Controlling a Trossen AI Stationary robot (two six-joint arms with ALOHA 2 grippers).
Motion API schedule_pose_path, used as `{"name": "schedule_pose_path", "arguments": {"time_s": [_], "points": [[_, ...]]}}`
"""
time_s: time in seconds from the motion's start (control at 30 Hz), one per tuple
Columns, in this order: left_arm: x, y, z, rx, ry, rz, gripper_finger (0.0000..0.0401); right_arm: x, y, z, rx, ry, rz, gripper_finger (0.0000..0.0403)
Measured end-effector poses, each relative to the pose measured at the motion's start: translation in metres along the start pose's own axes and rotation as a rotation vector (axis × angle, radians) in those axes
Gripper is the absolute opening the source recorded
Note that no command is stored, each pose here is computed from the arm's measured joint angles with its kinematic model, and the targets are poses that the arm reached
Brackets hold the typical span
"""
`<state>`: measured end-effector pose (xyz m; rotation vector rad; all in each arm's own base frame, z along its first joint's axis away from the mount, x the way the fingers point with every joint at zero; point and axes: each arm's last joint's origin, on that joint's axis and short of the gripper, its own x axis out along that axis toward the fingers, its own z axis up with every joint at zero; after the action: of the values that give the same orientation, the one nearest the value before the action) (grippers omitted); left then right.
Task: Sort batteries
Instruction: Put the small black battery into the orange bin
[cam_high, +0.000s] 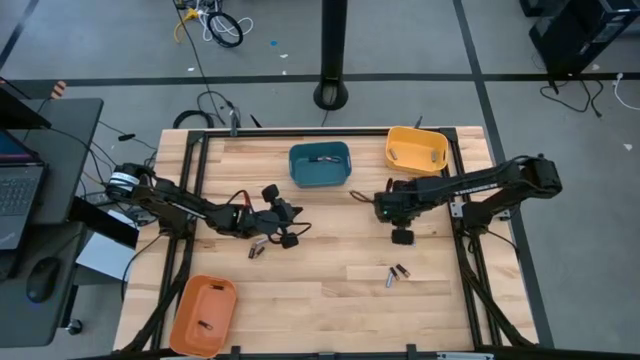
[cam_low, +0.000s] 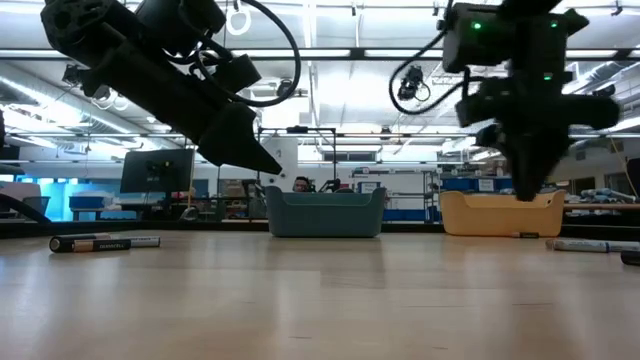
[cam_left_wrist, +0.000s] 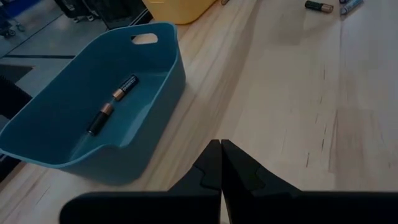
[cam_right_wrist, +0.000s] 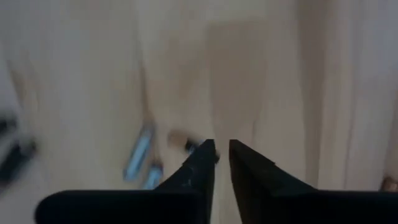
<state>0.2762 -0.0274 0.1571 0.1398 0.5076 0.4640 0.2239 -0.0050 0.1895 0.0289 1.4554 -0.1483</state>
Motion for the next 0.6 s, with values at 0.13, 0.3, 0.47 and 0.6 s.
{"name": "schedule_pose_path", "arguments": {"time_s": [0.13,0.3,0.47,0.6], "points": [[0.000,0.000,0.000,0.000,0.000,-0.001,0.0006,0.005,0.006,-0.007,-0.137,0.102,0.017,0.0093],[0.000,-0.001,0.000,0.002,0.002,-0.021,0.0006,0.009,0.010,-0.008,-0.274,0.139,0.034,0.0135],[0.000,-0.001,-0.001,0.010,0.006,-0.023,0.0006,0.019,0.010,-0.003,-0.392,0.166,0.015,0.0156],[0.000,-0.001,-0.001,0.026,0.008,-0.023,0.0006,0.031,0.012,0.002,-0.471,0.189,0.018,0.0155]]}}
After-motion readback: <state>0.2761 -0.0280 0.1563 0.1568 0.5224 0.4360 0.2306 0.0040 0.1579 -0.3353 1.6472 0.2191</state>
